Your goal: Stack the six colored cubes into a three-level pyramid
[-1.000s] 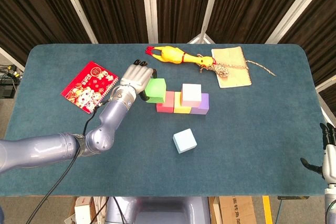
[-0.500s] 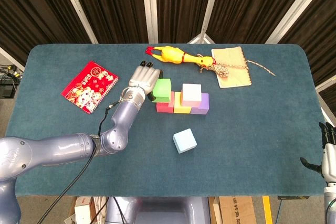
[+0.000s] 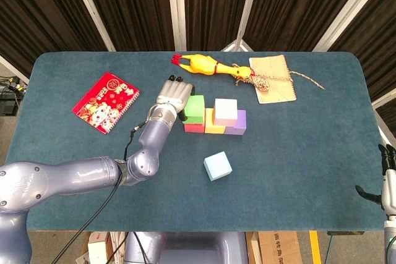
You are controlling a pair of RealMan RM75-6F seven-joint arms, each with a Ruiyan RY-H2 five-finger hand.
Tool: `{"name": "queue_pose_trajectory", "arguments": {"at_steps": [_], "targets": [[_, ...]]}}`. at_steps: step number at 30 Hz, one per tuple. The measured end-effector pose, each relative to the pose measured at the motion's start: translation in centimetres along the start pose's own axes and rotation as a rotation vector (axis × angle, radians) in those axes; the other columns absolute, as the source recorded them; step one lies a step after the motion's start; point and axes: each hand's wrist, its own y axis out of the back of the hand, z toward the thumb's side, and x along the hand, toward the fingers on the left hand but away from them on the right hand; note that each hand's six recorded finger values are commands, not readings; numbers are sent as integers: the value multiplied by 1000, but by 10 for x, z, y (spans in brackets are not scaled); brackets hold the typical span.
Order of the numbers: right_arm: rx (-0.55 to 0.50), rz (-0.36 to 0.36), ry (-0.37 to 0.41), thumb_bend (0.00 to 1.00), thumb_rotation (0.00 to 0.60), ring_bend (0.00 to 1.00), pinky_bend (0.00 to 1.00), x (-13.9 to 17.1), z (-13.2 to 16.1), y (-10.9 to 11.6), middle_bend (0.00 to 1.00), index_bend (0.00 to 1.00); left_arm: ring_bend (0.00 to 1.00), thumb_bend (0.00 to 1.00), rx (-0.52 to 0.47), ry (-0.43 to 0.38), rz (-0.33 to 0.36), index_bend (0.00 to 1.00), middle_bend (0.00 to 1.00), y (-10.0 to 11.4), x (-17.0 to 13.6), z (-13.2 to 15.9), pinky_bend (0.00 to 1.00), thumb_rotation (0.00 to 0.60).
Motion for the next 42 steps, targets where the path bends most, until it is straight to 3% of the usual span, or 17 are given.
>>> {"name": "queue_pose_trajectory", "arguments": {"at_steps": [24,42], "targets": [[-7,-5,-5,155,600,0,0,1,-3,2,67,81,88,397,53,0,46,335,328,6,0,4,51,600],[-10,-6,-9,155,600,0,0,1,-3,3,67,81,88,400,65,7,40,339,328,9,0,12,51,600]]}}
